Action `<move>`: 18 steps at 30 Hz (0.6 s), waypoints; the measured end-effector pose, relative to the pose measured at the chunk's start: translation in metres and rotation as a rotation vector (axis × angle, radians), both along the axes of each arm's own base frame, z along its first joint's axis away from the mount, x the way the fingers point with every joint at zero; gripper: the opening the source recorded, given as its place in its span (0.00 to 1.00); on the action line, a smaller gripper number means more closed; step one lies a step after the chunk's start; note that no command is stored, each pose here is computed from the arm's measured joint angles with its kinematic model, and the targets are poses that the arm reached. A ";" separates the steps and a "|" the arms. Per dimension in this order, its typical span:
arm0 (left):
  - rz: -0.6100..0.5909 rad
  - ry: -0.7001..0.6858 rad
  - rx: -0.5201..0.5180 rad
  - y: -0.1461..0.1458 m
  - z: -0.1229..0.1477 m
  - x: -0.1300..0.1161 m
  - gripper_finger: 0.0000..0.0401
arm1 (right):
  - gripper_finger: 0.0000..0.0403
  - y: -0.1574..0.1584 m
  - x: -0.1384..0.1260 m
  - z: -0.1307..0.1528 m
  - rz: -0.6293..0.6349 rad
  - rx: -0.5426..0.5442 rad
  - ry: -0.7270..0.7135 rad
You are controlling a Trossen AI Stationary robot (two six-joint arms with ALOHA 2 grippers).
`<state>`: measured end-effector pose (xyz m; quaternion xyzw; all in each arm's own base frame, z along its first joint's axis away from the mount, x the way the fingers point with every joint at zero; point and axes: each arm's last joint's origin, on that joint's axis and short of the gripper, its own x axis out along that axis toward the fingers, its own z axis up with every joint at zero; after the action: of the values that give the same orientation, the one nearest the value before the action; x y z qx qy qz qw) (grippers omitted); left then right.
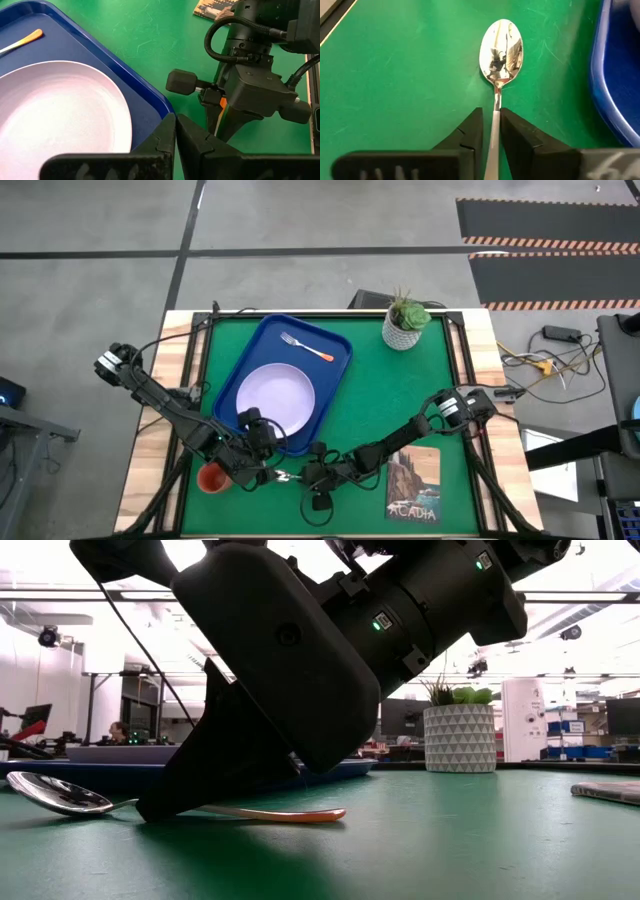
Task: Pick and place plate/cup/fork/spoon on tray
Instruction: Put the orange spoon on the blue tray between the white plate and the orange fork
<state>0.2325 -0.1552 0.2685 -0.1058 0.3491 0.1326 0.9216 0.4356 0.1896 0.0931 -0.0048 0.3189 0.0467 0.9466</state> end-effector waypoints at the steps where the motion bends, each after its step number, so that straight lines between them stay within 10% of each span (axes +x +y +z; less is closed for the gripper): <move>1: 0.000 0.000 0.000 0.000 0.000 0.000 0.00 | 0.13 0.000 0.000 0.000 0.001 0.002 0.003; 18: 0.000 -0.006 -0.004 0.001 0.002 -0.001 0.00 | 0.03 -0.005 -0.005 0.020 0.045 -0.003 0.051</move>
<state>0.2315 -0.1545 0.2704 -0.1083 0.3466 0.1317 0.9224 0.4304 0.1848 0.1127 -0.0123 0.3426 0.0675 0.9370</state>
